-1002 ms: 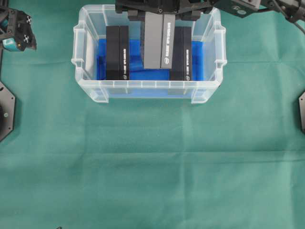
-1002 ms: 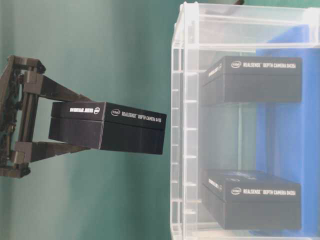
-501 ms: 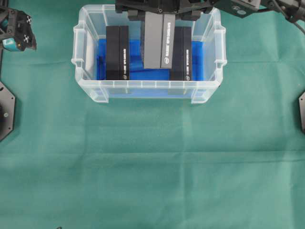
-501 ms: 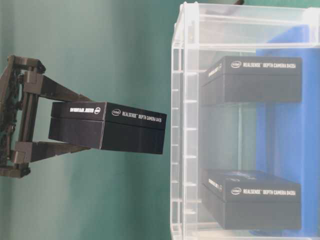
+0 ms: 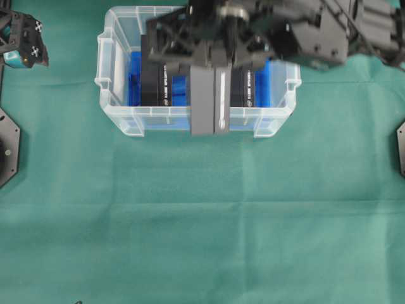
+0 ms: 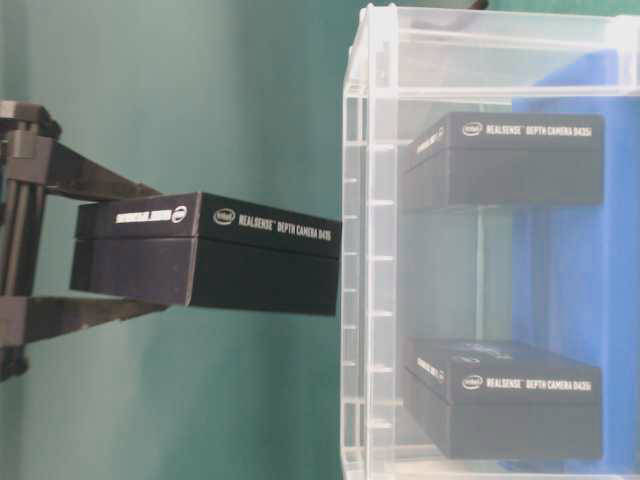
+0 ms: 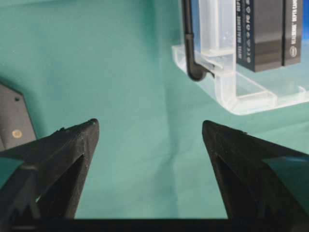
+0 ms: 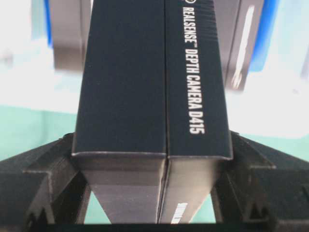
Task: Take out the box from the case.
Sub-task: 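Lift the gripped boxes straight up out of the case, then carry the boxes over the case front wall onto the table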
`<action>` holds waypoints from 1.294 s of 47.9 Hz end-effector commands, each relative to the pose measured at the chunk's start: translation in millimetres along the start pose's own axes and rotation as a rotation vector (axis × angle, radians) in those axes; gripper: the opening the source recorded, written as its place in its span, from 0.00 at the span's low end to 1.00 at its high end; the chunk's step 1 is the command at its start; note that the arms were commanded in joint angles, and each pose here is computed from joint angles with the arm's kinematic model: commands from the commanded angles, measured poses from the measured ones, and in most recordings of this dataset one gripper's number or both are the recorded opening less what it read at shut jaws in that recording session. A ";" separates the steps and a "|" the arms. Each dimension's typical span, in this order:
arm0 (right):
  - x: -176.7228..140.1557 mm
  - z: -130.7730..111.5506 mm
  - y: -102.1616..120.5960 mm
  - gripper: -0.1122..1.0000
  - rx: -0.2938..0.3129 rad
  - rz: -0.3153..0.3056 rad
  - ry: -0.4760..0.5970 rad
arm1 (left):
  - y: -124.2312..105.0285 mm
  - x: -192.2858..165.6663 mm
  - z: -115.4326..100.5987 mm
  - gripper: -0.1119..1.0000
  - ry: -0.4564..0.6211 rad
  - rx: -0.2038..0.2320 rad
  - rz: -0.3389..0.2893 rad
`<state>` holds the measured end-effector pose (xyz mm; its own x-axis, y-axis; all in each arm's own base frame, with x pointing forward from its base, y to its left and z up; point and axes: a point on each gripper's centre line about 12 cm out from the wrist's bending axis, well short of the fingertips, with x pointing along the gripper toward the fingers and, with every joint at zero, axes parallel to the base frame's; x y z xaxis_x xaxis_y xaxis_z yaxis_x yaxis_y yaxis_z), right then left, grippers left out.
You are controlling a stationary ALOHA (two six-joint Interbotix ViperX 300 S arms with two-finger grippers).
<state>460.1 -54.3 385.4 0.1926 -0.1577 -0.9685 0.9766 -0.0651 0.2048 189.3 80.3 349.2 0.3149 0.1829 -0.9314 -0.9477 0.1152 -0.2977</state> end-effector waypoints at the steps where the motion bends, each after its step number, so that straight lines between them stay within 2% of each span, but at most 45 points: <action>1: -34.5 -11.2 -6.4 0.71 0.001 0.079 0.003 | -1.7 -4.9 1.4 0.90 -0.010 -0.001 -0.016; 23: -40.8 -85.0 -9.9 0.71 0.033 0.084 0.027 | -1.9 -4.9 1.3 0.90 -0.009 -0.007 -0.018; 39: -45.1 -129.7 -14.5 0.71 0.064 0.105 0.060 | -1.9 -4.9 1.3 0.90 -0.009 -0.009 -0.018; 52: -39.9 -142.7 -11.9 0.71 0.065 0.113 0.073 | -1.7 -4.9 1.4 0.90 -0.010 -0.008 -0.016; 62: -28.4 -145.7 -9.0 0.71 0.056 0.085 0.078 | -1.8 -4.9 1.4 0.90 -0.010 -0.007 -0.017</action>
<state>464.1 95.2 373.6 0.2394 -0.1058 -0.9651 0.9620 -0.1082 0.2505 189.3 80.1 349.2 0.3154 0.1815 -0.9314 -0.9478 0.1091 -0.2997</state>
